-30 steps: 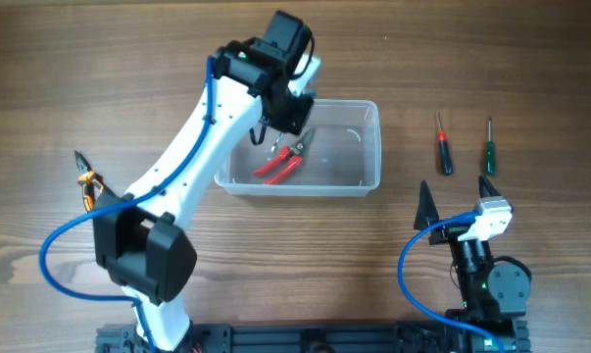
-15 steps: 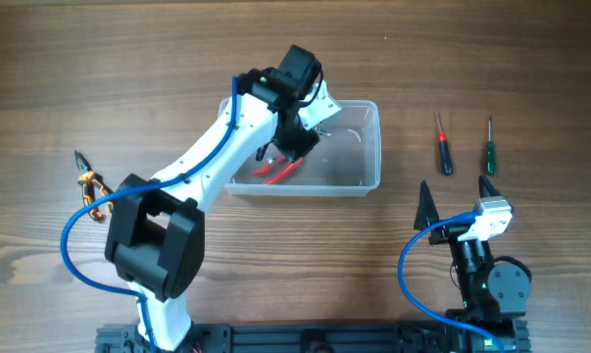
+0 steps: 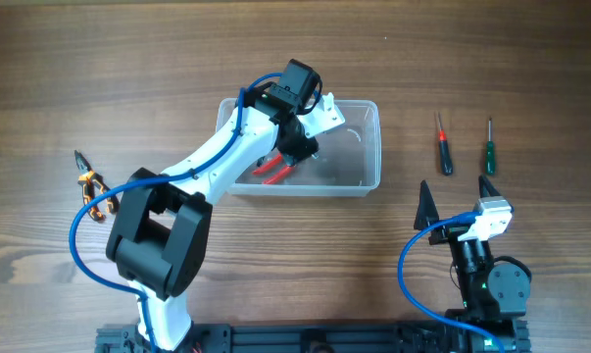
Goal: Pack container
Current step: 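Lower the wrench into the container and release it, then move the left gripper over the orange-black pliers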
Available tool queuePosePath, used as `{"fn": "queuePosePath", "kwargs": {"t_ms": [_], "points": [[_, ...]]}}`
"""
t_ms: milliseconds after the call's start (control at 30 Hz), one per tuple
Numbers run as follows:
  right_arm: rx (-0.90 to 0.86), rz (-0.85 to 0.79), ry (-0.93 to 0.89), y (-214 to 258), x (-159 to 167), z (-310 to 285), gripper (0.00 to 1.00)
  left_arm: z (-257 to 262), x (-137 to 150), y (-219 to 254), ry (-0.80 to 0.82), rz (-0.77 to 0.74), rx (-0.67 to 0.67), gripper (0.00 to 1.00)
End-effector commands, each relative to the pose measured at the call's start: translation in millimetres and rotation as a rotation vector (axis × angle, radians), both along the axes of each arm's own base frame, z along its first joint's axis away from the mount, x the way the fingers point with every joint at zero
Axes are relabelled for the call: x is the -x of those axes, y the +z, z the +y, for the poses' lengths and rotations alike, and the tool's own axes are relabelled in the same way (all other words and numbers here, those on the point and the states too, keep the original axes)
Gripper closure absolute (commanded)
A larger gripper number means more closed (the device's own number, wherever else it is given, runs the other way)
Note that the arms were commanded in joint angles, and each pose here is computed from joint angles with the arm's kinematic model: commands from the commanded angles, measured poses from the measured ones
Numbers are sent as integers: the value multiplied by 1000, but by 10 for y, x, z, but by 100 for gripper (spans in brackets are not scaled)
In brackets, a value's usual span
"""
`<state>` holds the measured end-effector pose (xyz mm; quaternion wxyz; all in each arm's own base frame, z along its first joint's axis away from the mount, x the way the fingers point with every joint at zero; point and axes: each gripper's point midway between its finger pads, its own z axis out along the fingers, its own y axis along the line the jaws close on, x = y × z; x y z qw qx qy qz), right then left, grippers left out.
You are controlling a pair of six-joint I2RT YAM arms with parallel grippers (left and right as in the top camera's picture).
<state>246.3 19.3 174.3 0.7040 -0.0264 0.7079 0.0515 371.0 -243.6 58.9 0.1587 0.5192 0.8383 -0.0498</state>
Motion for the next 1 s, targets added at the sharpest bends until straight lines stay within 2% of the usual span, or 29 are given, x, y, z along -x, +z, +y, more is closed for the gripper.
{"fn": "queuePosePath", "kwargs": {"t_ms": [0, 33, 67, 167, 300, 400, 467, 567, 667, 800, 900, 967], "points": [[8, -14, 10, 29, 8, 14, 0, 36, 50, -155, -21, 32, -22, 65], [8, -14, 10, 29, 8, 14, 0, 43, 47, -156, -20, 30, -26, 59], [8, -14, 10, 29, 8, 14, 0, 50, 48, -158, -19, 30, -30, 48], [8, -14, 10, 29, 8, 14, 0, 58, 61, -162, -13, 38, -31, 37], [8, -14, 10, 29, 8, 14, 0, 54, 26, -108, 71, 40, -12, 34], [8, -14, 10, 29, 8, 14, 0, 32, -94, 117, 165, 9, 39, 27], [8, -14, 11, 29, 8, 15, 0, 40, -224, 389, 248, -32, 88, 26], [8, -14, 10, 29, 8, 14, 0, 91, -412, 898, 374, -98, 187, 32], [9, -14, 10, 29, 7, 13, 0, 352, -593, 1432, 582, -180, 271, 34], [8, -14, 10, 29, 8, 14, 0, 1077, -659, 1814, 933, -262, 286, 36], [9, -14, 10, 29, 8, 14, 0, 1868, -470, 1771, 1317, -229, 224, 33], [9, -14, 10, 29, 8, 14, 0, 2215, -299, 1653, 1490, -161, 182, 31]]}}
